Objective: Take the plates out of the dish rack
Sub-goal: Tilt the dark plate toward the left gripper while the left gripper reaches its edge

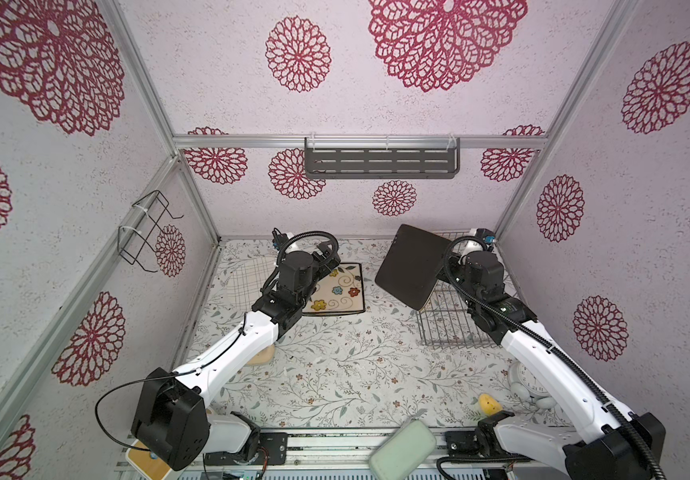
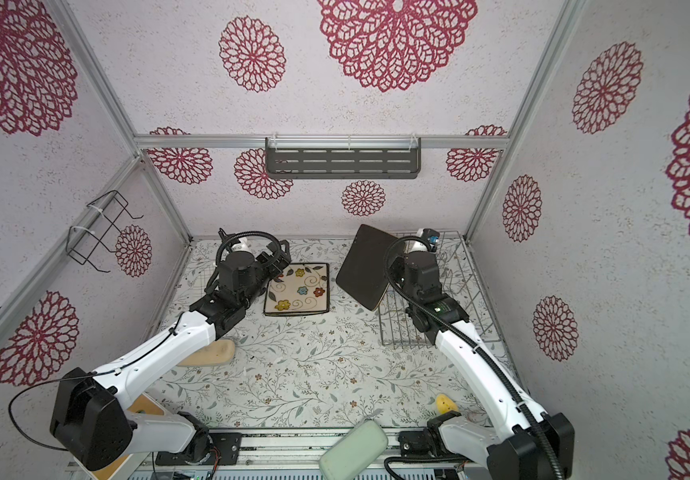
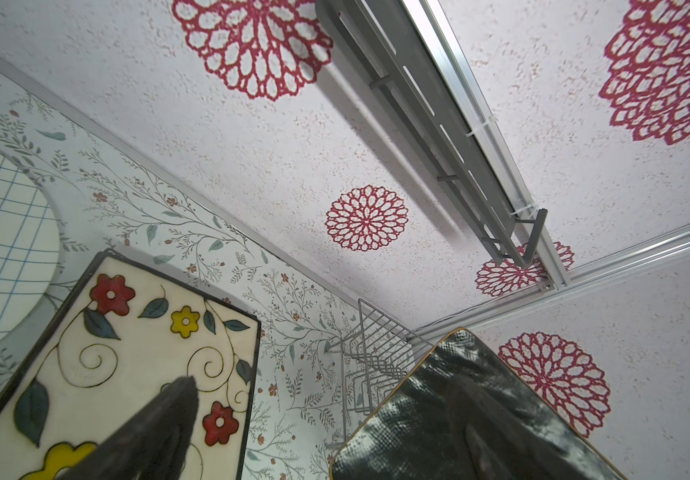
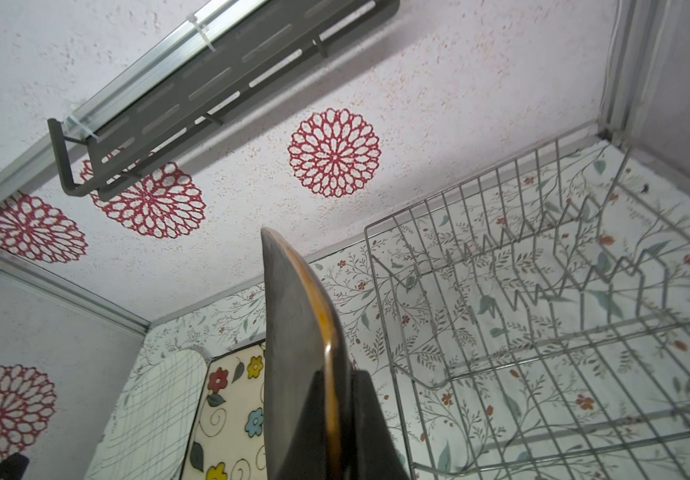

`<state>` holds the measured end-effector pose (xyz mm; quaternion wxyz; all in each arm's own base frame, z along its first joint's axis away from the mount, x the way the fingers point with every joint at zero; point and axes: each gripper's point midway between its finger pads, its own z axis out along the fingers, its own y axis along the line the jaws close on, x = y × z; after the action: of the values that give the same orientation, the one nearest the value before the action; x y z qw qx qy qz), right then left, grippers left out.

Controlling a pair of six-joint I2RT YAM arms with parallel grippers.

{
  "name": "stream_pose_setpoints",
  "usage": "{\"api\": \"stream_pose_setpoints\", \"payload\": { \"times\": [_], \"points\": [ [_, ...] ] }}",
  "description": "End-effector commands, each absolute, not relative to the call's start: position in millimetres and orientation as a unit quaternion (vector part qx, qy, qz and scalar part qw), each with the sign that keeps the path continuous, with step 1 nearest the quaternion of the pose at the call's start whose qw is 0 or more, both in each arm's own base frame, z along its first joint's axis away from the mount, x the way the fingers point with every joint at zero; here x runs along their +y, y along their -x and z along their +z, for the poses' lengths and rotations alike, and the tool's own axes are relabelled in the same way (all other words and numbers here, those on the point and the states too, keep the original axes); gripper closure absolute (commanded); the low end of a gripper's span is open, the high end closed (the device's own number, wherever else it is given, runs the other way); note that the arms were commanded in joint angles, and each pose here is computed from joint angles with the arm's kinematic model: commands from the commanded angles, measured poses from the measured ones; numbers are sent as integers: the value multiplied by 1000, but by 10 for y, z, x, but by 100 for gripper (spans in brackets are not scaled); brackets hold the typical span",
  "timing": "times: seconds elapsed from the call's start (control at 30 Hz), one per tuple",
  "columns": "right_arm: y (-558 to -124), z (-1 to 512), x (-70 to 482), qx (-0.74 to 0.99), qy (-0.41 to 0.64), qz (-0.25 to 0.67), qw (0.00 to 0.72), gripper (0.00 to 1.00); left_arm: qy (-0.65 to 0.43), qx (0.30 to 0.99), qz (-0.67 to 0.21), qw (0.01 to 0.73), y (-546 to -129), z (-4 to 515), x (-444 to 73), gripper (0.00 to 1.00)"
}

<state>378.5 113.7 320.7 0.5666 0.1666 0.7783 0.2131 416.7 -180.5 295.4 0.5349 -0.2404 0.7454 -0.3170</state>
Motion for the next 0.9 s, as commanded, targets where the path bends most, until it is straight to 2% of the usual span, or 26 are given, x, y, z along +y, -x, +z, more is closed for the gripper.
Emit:
{"api": "stream_pose_setpoints", "payload": {
  "times": [0.0, 0.2, 0.6, 0.87],
  "points": [
    [-3742, 4245, 1195, 628, -204, 382, 646, 100, 247, 732, -347, 532, -4153, 3051, -1793, 3],
    [-3781, 4082, 1170, 606, -239, 415, 635, 100, 255, 751, -386, 471, -4250, 2819, -1917, 3],
    [-3787, 3897, 1001, 537, -313, 461, 634, 100, 260, 728, -506, 381, -4329, 2718, -2384, 3],
    [-3852, 4010, 1110, 514, -306, 508, 619, 100, 244, 720, -534, 372, -4283, 2657, -2528, 3]
  ]
}}
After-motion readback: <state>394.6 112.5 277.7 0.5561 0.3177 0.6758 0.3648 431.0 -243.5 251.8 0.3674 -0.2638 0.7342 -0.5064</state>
